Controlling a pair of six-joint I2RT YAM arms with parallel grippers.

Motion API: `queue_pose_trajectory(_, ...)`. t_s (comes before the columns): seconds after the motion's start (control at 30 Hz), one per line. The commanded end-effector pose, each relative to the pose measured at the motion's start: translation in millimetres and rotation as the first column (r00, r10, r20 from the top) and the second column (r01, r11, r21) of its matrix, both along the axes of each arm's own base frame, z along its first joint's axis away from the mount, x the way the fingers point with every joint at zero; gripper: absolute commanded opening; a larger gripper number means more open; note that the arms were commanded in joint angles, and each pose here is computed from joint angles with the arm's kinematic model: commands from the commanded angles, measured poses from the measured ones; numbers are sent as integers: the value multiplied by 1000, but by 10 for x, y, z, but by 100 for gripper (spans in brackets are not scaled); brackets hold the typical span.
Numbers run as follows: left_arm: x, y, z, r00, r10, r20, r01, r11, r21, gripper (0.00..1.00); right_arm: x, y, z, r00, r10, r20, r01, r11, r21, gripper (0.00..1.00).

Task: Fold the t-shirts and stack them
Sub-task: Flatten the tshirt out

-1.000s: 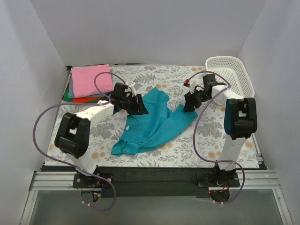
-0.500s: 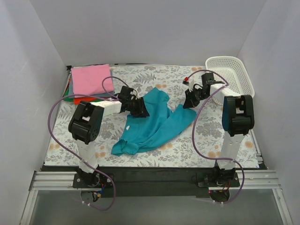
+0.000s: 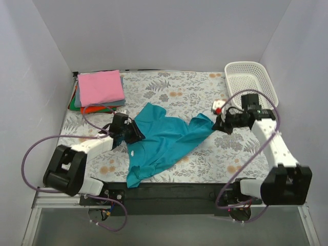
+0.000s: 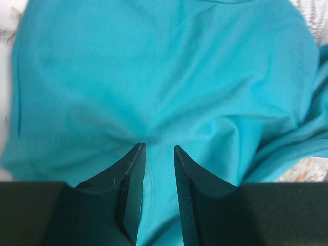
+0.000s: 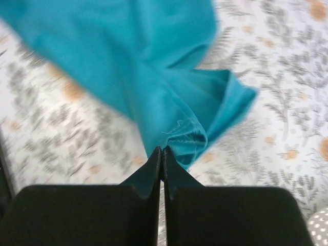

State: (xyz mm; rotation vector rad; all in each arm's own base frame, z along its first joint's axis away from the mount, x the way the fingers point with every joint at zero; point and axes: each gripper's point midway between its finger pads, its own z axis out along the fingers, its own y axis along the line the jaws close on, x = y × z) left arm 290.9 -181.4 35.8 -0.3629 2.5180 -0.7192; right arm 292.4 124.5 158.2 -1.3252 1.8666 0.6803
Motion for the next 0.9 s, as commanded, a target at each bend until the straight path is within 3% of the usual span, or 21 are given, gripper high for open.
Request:
queue_pose_trajectory(0.0,-80,103,324,992,87,86,-82,995,-57,28,-1210,-56,-433,944,330,-25,-331,940,-82,1)
queue_pose_trajectory(0.13,-196,112,645,985,77,157,-61,993,-105,32,-1632,-309,-760,914,402,-44,-400,881,-255,4)
queue_pose_trajectory(0.27,-184,143,1065,957,42,287,-15,995,-95,43,-1526,-450,-699,932,360,-38,-351,871,-345,16)
queue_pose_trajectory(0.43,-90,171,1302,908,-90,410,85,996,30,49,-1000,-251,-343,980,201,-5,-197,954,-225,43)
queue_pose_trajectory(0.57,128,197,1339,888,-162,430,109,983,145,55,-572,-9,-112,994,101,-43,-104,992,-71,56)
queue_pose_trajectory(0.7,555,161,1210,900,-209,384,126,965,230,57,-159,223,-97,987,23,-162,-23,1000,3,59)
queue_pose_trajectory(0.8,852,81,1279,891,-237,388,169,964,203,57,67,425,-248,977,-25,-213,11,998,-63,60)
queue_pose_trajectory(0.87,1024,59,1048,912,-251,324,197,962,190,57,177,486,-415,969,-80,-233,49,989,-137,61)
